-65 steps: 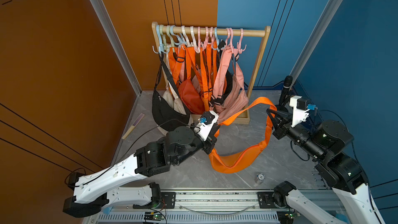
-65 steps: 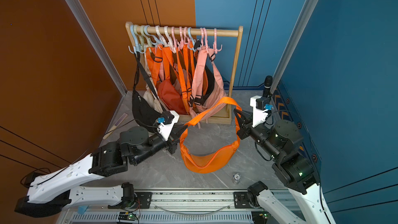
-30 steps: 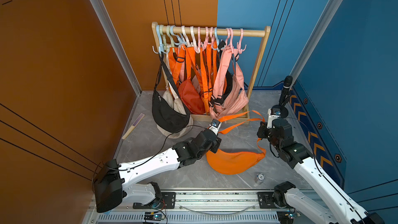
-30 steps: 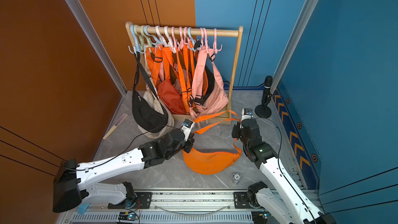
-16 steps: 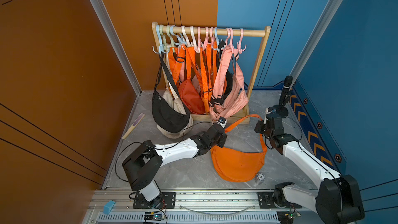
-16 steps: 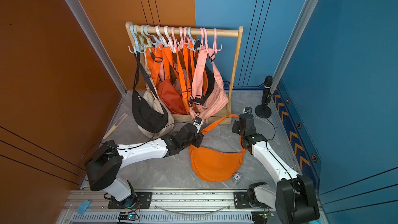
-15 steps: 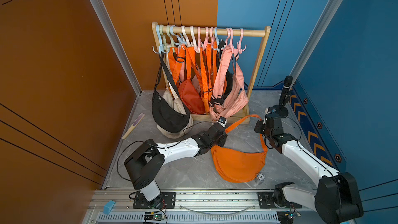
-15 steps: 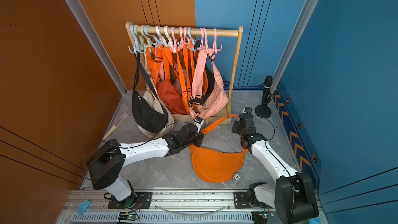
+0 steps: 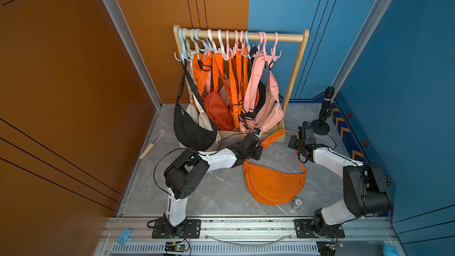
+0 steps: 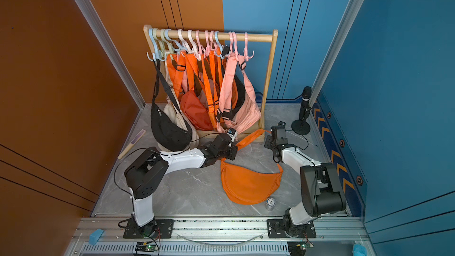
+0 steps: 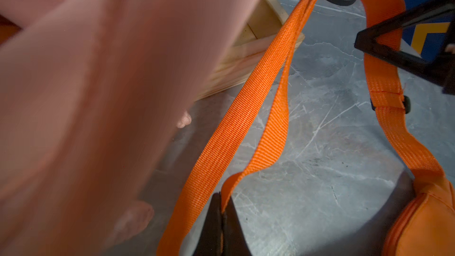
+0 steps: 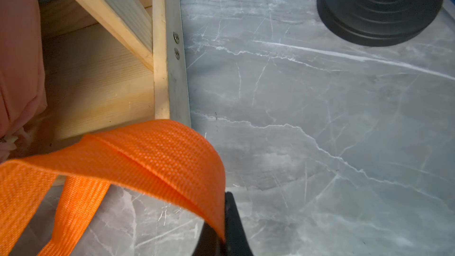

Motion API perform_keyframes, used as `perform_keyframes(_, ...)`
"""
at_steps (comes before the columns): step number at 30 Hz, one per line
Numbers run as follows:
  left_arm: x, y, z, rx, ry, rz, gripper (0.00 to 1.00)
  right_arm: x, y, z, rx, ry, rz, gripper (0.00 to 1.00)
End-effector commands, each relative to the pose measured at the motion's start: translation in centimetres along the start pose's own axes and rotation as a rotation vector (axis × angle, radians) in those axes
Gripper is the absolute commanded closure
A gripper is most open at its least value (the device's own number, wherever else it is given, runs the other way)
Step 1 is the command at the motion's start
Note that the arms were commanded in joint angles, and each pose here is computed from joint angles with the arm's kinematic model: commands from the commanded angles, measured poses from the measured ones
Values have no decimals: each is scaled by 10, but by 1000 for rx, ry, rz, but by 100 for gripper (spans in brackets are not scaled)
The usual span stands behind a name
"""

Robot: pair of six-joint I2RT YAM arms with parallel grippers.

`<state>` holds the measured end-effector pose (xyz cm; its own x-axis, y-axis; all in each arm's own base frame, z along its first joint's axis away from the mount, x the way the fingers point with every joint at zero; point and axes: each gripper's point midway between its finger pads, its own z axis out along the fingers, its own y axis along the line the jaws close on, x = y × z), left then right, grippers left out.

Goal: Take the bag off the hook
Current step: Place the bag at the center of the board, then pick up the bag from the hook.

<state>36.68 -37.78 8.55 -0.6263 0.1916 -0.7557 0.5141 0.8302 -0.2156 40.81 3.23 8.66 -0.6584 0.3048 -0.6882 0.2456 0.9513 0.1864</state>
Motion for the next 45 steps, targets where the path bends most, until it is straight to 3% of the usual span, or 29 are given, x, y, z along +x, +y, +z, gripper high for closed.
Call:
perform_keyframes(1, -11, -10, 3, 48, -16, 0, 83, -17, 5, 4, -13, -33, 11, 90)
perform_keyframes(4, -9, -11, 2, 39, -17, 15, 61, -17, 4, 6, -14, -36, 17, 78)
perform_keyframes(9, -11, -25, -10, 51, -36, 66, 38, -19, 2, 3, -10, -48, 29, 43)
perform_keyframes(11, -13, -30, -21, 48, -63, 90, 3, -21, 3, -1, -14, -51, 30, 34)
perform_keyframes(18, -26, -40, -78, 12, -223, 137, 2, -30, 9, -31, -52, -108, 23, 19)
perform_keyframes(23, -33, -40, -121, -10, -328, 165, 3, -35, 21, -58, -94, -157, -13, 18)
perform_keyframes(30, -58, -8, -184, -24, -458, 89, 7, -35, 38, -101, -172, -225, -51, 18)
perform_keyframes(38, -110, 30, -223, 15, -485, 50, 2, -24, 61, -134, -283, -276, -89, 18)
perform_keyframes(45, -167, 20, -230, 129, -489, 79, 1, -18, 81, -147, -359, -290, -114, 17)
